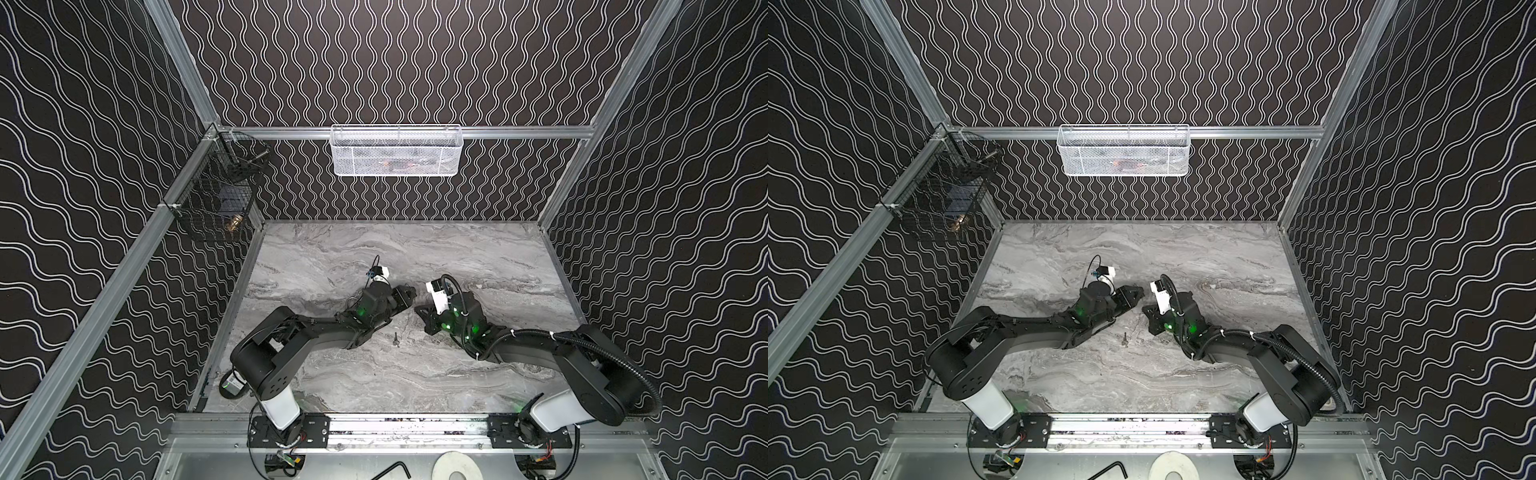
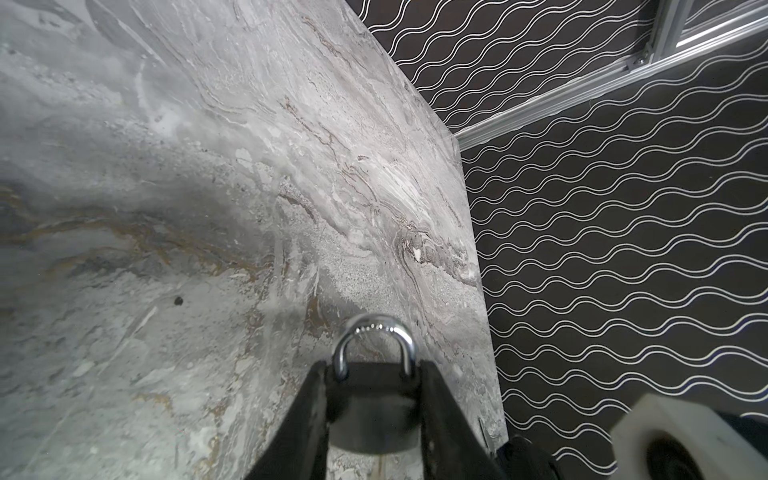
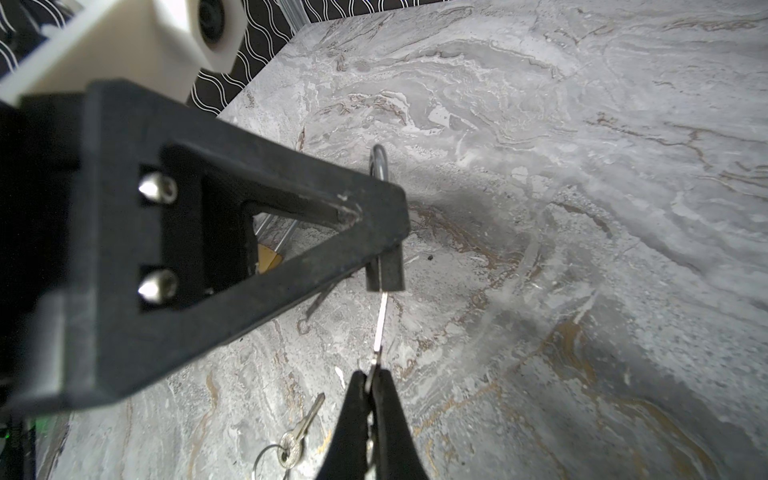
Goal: Unlock with the key
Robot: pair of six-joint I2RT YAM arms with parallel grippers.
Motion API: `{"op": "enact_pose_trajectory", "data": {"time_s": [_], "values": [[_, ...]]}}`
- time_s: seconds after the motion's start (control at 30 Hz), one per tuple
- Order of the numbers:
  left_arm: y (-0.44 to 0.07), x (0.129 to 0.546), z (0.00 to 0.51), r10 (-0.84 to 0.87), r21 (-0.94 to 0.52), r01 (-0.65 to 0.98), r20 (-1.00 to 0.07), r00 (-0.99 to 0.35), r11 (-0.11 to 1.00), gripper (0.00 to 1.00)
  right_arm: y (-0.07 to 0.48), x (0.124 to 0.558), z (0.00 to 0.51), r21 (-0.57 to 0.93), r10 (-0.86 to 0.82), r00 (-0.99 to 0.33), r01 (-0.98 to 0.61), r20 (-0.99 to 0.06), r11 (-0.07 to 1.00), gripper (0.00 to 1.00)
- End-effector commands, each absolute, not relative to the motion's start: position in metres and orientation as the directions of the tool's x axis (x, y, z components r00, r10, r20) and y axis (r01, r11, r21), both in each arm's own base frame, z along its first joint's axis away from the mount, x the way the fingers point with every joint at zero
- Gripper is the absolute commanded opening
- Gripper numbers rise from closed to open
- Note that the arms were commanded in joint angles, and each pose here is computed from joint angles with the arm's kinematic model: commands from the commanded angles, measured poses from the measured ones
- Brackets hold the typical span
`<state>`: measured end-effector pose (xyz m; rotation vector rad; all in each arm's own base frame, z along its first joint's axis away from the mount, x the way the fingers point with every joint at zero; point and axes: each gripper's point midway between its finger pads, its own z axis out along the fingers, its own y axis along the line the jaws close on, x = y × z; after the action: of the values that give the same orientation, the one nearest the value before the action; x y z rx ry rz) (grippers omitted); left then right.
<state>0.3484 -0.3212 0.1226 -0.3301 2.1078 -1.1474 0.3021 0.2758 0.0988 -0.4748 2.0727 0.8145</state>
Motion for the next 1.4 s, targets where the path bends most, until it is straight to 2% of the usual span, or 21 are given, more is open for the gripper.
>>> {"op": "enact_pose_trajectory", "data": {"time_s": [0.0,0.4,1.07,1.37], "values": [[-0.329,0.345,0.136,-0.493,-0.806,0.188,-0.508,-0.706,0.561,0.03,0.275,0.305,0.106,0.413,0.001,-0.58,-0.58,-0.815,0.702,0.0],[-0.326,0.342,0.117,-0.531,-0.804,0.134,-0.497,-0.686,0.579,0.0,0.268,0.307,0.108,0.43,0.033,-0.58,-0.563,-0.814,0.706,0.0],[-0.334,0.336,0.103,-0.482,-0.742,0.127,-0.545,-0.687,0.659,0.0,0.258,0.314,0.106,0.403,0.041,-0.578,-0.516,-0.815,0.756,0.0],[-0.345,0.332,0.094,-0.493,-0.764,0.095,-0.5,-0.712,0.638,0.0,0.249,0.316,0.11,0.39,0.057,-0.561,-0.496,-0.826,0.776,0.0]]}}
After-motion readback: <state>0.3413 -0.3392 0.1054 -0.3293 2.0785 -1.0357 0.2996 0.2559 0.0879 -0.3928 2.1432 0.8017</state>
